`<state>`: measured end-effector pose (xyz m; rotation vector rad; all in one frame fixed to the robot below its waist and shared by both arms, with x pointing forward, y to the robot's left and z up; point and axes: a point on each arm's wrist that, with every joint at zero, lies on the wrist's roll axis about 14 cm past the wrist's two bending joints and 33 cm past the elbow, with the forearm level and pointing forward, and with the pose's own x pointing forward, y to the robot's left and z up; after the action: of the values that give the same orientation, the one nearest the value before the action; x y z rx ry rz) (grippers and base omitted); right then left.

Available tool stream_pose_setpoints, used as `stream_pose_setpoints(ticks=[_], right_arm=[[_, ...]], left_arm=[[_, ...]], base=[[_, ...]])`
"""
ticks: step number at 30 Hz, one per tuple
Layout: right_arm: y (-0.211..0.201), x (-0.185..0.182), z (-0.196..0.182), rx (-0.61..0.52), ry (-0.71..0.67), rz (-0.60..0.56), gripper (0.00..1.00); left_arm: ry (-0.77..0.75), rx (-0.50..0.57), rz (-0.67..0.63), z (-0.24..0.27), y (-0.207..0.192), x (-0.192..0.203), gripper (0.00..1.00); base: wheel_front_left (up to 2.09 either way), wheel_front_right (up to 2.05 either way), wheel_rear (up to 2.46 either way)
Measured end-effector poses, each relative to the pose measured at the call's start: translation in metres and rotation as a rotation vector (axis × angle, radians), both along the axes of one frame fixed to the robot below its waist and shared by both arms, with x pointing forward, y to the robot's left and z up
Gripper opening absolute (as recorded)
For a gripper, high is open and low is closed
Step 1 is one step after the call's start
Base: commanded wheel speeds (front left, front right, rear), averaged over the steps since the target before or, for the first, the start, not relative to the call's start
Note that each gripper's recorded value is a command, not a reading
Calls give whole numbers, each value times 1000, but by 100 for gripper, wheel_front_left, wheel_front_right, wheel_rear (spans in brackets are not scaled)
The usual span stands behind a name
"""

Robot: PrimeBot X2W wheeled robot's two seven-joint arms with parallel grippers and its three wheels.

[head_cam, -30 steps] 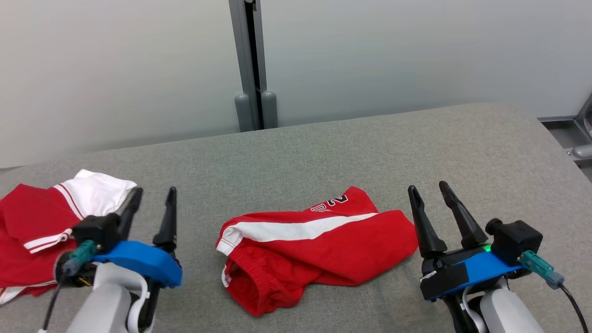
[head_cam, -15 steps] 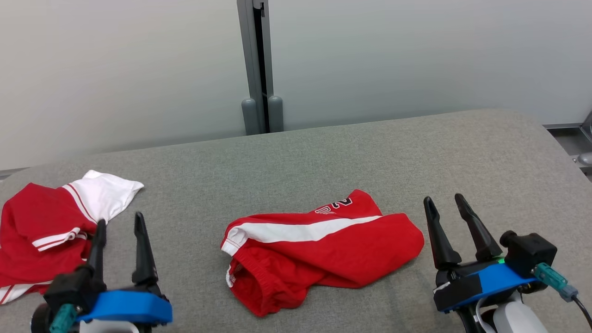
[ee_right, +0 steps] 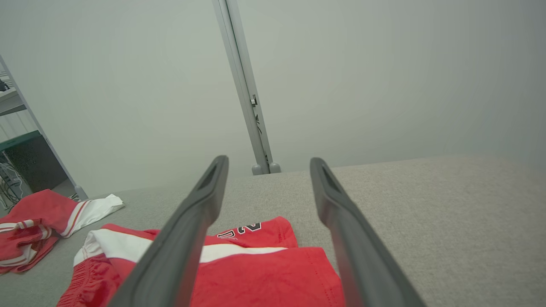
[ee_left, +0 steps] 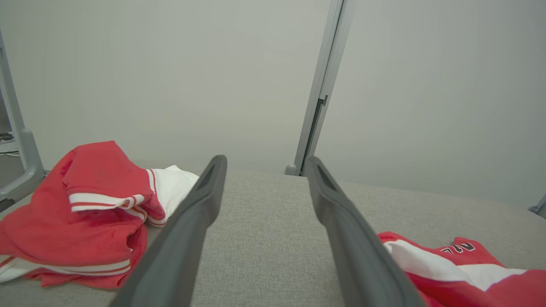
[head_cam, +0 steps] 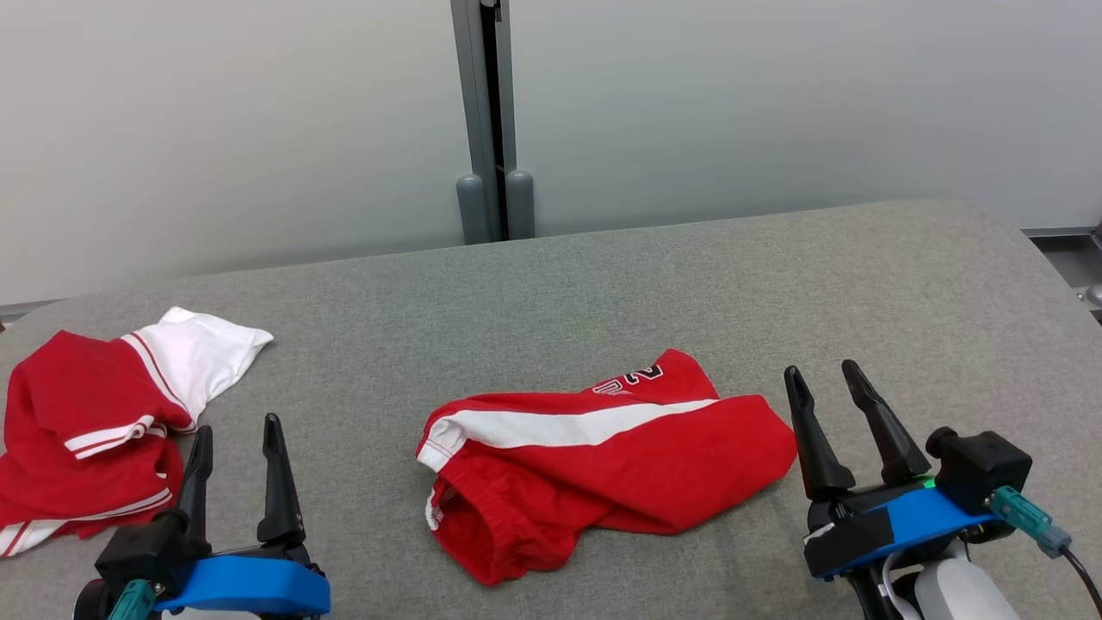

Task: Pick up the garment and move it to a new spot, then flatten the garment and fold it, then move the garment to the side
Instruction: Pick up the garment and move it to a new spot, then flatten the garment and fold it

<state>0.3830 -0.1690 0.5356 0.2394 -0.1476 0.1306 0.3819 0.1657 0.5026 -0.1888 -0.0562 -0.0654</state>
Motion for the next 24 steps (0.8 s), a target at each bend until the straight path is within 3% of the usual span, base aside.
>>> stream_pose_setpoints(ticks=[12,18,24], right_arm=[[-5,2,-7,1,24,-11,100],[-8,15,-60,46,280,4,100],[-2,46,-75,71,486,64,100]], left_arm=[[16,-2,-12,-7,-3,0,100],[24,-19,-17,-10,-5,1,100],[47,-31,0,-17,1,0,100]], base=[[0,0,0],[0,0,0],[0,0,0]])
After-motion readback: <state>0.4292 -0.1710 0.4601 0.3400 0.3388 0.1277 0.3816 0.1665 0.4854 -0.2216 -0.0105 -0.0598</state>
